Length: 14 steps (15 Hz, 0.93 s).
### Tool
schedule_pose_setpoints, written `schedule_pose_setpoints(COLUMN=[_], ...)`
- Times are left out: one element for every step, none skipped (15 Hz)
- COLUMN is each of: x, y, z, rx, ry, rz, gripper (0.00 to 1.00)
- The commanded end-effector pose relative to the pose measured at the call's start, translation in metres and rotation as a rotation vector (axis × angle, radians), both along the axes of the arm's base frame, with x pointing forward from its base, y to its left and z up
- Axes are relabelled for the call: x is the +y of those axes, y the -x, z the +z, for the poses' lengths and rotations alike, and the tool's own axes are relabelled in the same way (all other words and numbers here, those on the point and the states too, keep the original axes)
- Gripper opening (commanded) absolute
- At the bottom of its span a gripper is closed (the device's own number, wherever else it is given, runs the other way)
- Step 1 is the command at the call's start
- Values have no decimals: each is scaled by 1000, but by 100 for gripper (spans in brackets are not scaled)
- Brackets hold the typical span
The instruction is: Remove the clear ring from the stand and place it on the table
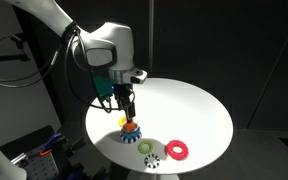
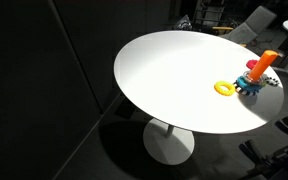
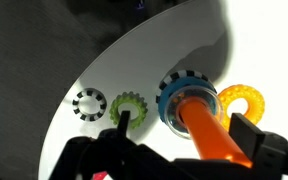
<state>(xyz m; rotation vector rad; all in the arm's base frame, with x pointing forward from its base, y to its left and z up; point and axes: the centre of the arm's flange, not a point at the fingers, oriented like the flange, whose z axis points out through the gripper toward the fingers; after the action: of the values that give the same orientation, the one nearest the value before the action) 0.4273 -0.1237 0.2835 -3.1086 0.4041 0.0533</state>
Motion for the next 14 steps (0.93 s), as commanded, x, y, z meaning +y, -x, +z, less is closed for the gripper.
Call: schedule_pose_setpoints(x=[2, 4, 5, 7, 8, 10, 11, 13, 14, 14, 15, 15, 16, 16], y=[2, 4, 6, 10, 14, 18, 22, 26, 29, 31, 33, 34, 35, 36], z=[-7, -10, -13, -17, -20, -23, -26, -30, -33, -36, -40, -44, -47, -50], rx=[-23, -32, -40, -52, -64, -80, -91, -107, -124, -138, -153, -165, -175, -188], ry=[13, 16, 19, 24, 28, 32, 35, 39, 44, 47, 50, 52, 52, 53], rz=[-6, -5, -5, -4, -2, 1, 4, 3, 1, -1, -4, -7, -7, -8], gripper=[100, 100, 100, 100, 100, 100, 100, 100, 100, 100, 100, 100, 100, 100])
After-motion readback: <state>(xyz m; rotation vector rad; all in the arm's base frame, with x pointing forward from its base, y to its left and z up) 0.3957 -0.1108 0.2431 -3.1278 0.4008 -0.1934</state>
